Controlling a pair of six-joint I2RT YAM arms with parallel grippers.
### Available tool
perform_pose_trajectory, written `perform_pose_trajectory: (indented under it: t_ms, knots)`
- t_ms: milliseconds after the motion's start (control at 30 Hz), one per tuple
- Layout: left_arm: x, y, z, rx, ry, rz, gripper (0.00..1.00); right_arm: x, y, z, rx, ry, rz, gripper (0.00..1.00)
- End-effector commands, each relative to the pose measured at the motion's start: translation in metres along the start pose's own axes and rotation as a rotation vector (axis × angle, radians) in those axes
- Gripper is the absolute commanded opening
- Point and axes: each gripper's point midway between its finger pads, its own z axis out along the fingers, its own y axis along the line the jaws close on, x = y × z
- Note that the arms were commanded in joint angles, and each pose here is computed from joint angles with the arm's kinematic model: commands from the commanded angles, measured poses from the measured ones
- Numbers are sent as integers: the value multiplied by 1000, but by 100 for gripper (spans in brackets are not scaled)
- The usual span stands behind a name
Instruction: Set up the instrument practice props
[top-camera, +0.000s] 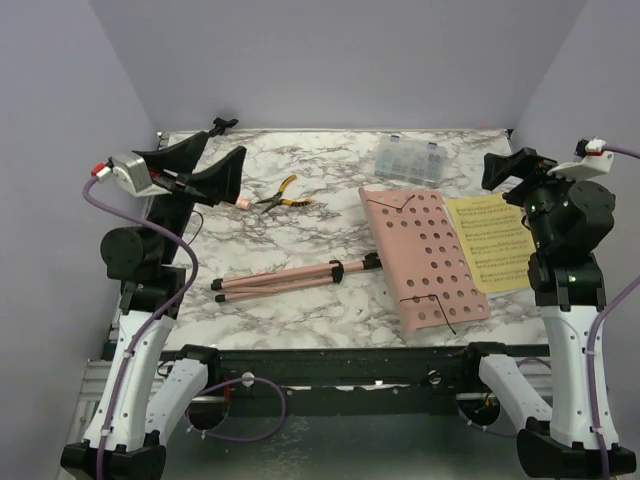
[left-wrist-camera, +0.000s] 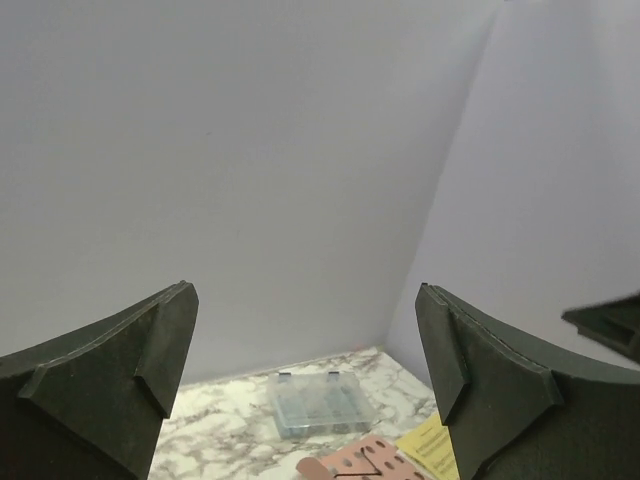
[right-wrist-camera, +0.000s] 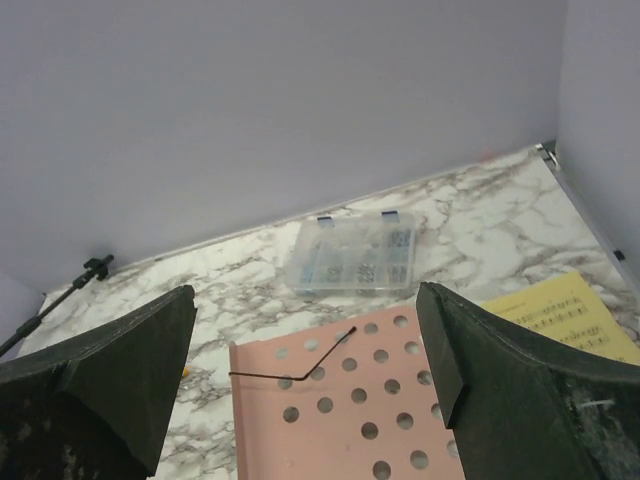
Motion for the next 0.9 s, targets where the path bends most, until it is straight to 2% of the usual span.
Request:
perform_pose_trajectory:
  t_ms: [0, 67, 100, 167, 233, 267, 333, 367, 433, 533, 700, 867]
  knots:
    - [6, 68, -6, -475, 60, -234, 99, 19, -20, 0, 121, 115, 24, 100]
    - [15, 93, -18, -679, 81, -341, 99, 29, -16, 1, 100, 163, 36, 100]
    - [22, 97, -21, -724, 107, -365, 99, 34, -15, 1, 93, 188, 41, 100]
    - [31, 98, -25, -737, 136, -379, 99, 48, -8, 2, 51, 260, 57, 100]
    - [38, 99, -33, -760, 107, -456, 99, 64, -8, 3, 53, 326, 81, 100]
    - [37, 94, -31, -721, 84, -480, 99, 72, -8, 3, 52, 358, 90, 100]
    - [45, 79, -24, -606, 103, -504, 99, 87, -6, 3, 35, 409, 102, 100]
    - [53, 78, -23, -599, 117, -540, 99, 95, -5, 1, 24, 431, 107, 100]
    - [76, 74, -15, -571, 203, -603, 99, 107, -4, -1, 9, 466, 121, 100]
    - [120, 70, -5, -539, 396, -672, 99, 121, -4, -5, -1, 507, 135, 100]
    - [208, 71, -7, -653, 724, -806, 99, 128, -5, -9, 1, 517, 154, 100]
    - [295, 24, -8, -735, 905, -809, 99, 122, -3, -10, 2, 501, 156, 100]
